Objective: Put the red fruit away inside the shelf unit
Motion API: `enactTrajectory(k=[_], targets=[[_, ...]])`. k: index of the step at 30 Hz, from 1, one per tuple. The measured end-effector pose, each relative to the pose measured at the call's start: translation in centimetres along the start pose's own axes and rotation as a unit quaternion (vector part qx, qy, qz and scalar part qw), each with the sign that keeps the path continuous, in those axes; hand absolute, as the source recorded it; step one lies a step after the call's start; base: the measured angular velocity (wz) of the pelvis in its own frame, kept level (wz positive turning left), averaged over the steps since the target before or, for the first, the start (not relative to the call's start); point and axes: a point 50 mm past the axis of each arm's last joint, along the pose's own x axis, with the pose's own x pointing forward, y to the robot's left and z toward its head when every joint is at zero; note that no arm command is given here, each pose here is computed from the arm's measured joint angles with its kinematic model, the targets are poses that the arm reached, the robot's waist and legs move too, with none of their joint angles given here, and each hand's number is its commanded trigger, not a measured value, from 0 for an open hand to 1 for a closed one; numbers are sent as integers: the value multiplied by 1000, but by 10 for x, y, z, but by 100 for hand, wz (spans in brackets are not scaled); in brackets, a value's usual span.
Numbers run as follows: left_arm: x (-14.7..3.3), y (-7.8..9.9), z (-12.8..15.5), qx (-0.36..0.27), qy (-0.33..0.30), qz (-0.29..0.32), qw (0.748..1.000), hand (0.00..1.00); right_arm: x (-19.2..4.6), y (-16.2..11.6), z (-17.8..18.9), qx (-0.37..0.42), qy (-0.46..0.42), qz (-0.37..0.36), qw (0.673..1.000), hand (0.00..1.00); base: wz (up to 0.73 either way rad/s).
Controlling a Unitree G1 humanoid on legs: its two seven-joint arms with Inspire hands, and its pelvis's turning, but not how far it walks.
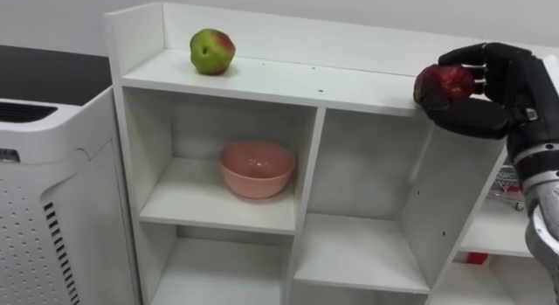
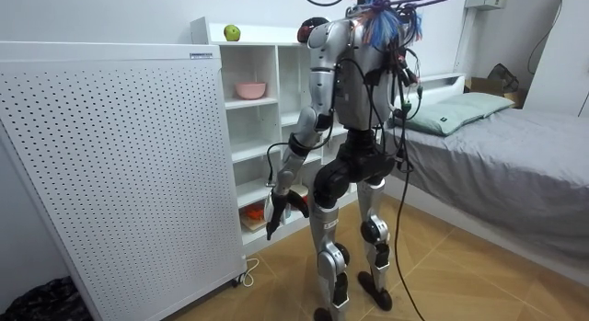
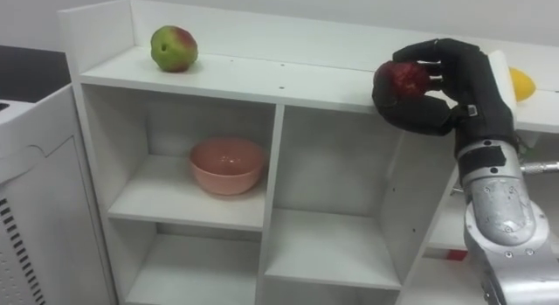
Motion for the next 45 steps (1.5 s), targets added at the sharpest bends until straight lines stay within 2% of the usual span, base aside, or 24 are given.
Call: enactTrajectory(k=[10,20,27,45], targets=[[0,-2,0,-18,0,-4,1000,0,-1,2,0,1,2,9,1000,100,0],[1,-1,7,-18,-12,-2,1000,0,-21,29,24,-6,-51,104,993,100,0],[1,-1,10,-19,-18,-2,1000,0,-27,36,47,-1,-101,127,987,100,0],[3,-4,11,-15,-20,-11,1000,0,-56,70,41,-24,-100,214,971,100,-1]])
